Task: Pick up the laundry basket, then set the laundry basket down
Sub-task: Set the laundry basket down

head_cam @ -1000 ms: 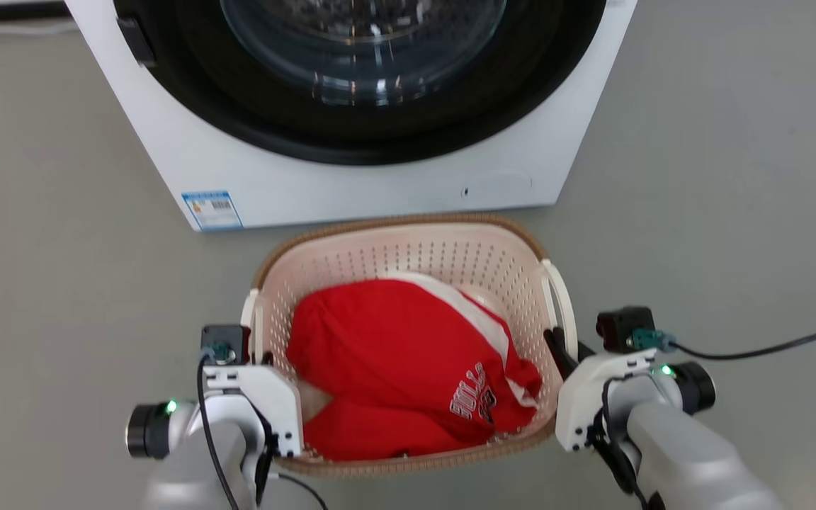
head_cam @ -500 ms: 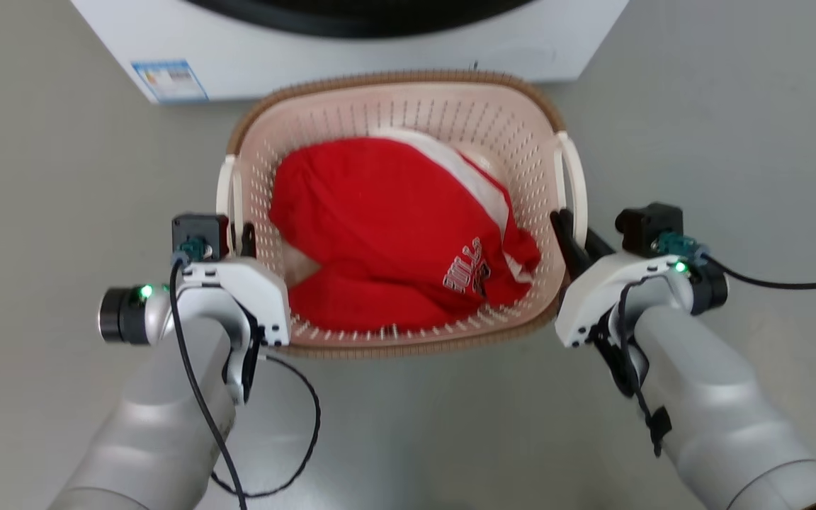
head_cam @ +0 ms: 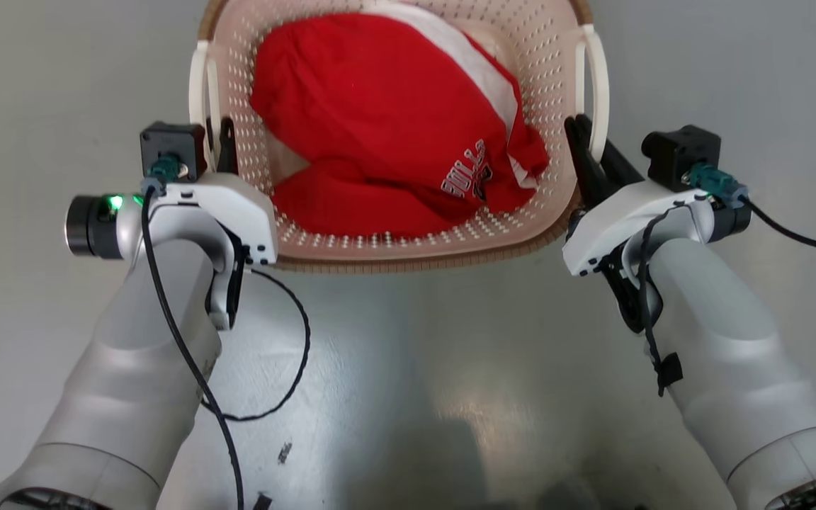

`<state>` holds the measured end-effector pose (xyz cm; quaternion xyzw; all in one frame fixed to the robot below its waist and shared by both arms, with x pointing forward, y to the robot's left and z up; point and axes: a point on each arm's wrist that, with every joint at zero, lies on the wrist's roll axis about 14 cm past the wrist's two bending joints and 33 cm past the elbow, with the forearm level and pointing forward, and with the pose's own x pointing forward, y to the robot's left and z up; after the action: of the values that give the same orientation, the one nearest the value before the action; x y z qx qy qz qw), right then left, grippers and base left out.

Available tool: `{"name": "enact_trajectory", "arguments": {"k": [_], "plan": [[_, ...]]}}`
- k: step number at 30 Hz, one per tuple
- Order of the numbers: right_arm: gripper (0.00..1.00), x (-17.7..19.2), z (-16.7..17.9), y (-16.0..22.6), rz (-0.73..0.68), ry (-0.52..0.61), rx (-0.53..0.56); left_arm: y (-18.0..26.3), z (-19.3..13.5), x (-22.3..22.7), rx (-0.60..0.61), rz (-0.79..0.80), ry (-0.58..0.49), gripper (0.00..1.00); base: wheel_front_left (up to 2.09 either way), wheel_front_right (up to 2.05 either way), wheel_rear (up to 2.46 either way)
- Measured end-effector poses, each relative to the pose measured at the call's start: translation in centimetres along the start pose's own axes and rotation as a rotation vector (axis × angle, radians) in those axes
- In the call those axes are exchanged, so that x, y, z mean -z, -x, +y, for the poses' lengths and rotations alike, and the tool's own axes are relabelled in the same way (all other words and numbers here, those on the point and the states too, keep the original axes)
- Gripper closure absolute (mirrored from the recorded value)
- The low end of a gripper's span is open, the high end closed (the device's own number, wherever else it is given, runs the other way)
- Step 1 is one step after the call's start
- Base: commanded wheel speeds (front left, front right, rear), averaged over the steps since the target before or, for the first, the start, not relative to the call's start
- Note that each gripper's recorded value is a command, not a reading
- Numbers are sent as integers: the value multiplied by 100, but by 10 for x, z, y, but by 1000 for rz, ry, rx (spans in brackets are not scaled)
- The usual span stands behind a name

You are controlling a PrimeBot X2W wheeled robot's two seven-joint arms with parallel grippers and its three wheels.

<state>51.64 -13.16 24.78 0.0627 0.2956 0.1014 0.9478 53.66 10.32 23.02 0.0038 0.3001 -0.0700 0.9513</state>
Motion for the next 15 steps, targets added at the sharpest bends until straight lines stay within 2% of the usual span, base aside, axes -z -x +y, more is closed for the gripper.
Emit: {"name": "enact_trajectory", "arguments": {"k": [15], "plan": [[100, 37, -17, -38, 38, 2, 21, -41, -1, 39, 7, 29, 11, 100, 0, 0, 0]]}}
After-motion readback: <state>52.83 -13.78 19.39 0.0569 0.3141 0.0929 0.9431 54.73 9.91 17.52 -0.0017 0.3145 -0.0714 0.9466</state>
